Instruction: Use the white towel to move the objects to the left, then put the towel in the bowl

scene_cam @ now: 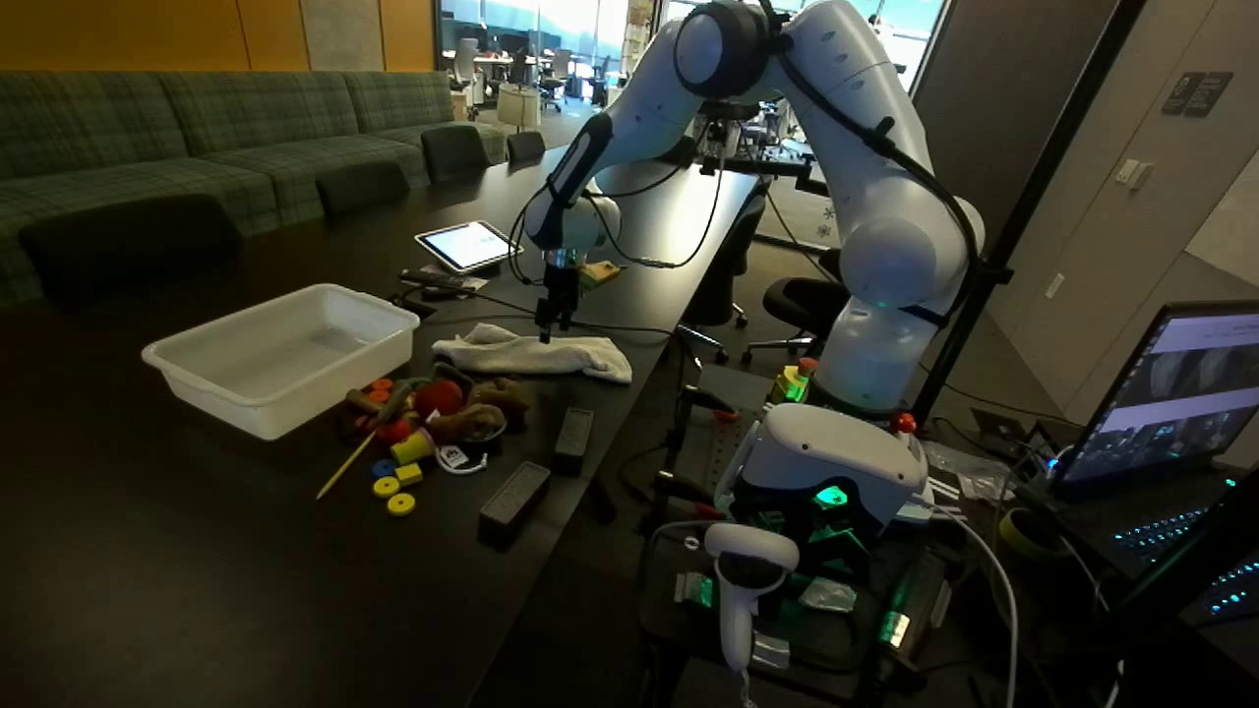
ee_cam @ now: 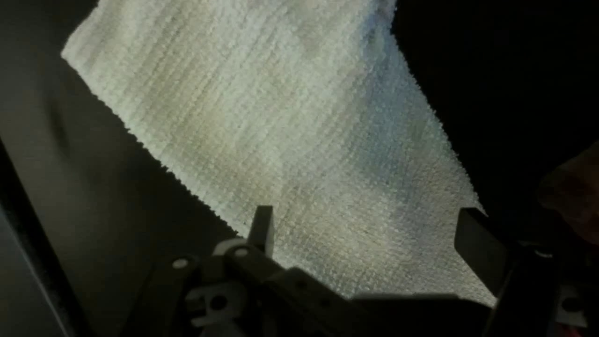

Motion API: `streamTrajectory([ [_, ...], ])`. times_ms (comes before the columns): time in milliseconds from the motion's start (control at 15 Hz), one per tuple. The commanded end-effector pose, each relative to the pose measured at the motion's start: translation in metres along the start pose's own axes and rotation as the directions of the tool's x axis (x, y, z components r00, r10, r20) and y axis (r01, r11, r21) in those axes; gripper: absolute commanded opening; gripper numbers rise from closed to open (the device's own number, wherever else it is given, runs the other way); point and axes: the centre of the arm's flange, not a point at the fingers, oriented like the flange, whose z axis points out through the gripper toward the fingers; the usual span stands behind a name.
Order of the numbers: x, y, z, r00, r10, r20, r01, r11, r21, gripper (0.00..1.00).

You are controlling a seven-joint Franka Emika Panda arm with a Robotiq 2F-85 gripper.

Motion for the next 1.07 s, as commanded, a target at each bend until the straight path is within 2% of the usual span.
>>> streamTrajectory([
  [0, 0.031, 0.013, 0.028, 0.999, 0.047, 0.01, -0.048, 0.998, 0.028, 1.0],
  [267, 0.04, 0.021, 0.063, 0.997, 0.068, 0.029, -0.068, 0.998, 0.001, 1.0],
  [600, 0.043, 0.03, 0.076, 0.995, 0.09, 0.041, -0.088, 0.996, -0.034, 1.0],
  [667, 0.039, 0.03, 0.072, 0.995, 0.085, 0.055, -0.083, 0.996, -0.036, 0.91],
  [733, 0.038, 0.029, 0.07, 0.995, 0.077, 0.064, -0.075, 0.997, -0.037, 0.74],
  [1000, 0.026, 0.03, 0.051, 0.99, 0.036, 0.136, -0.034, 0.999, -0.019, 0.46],
])
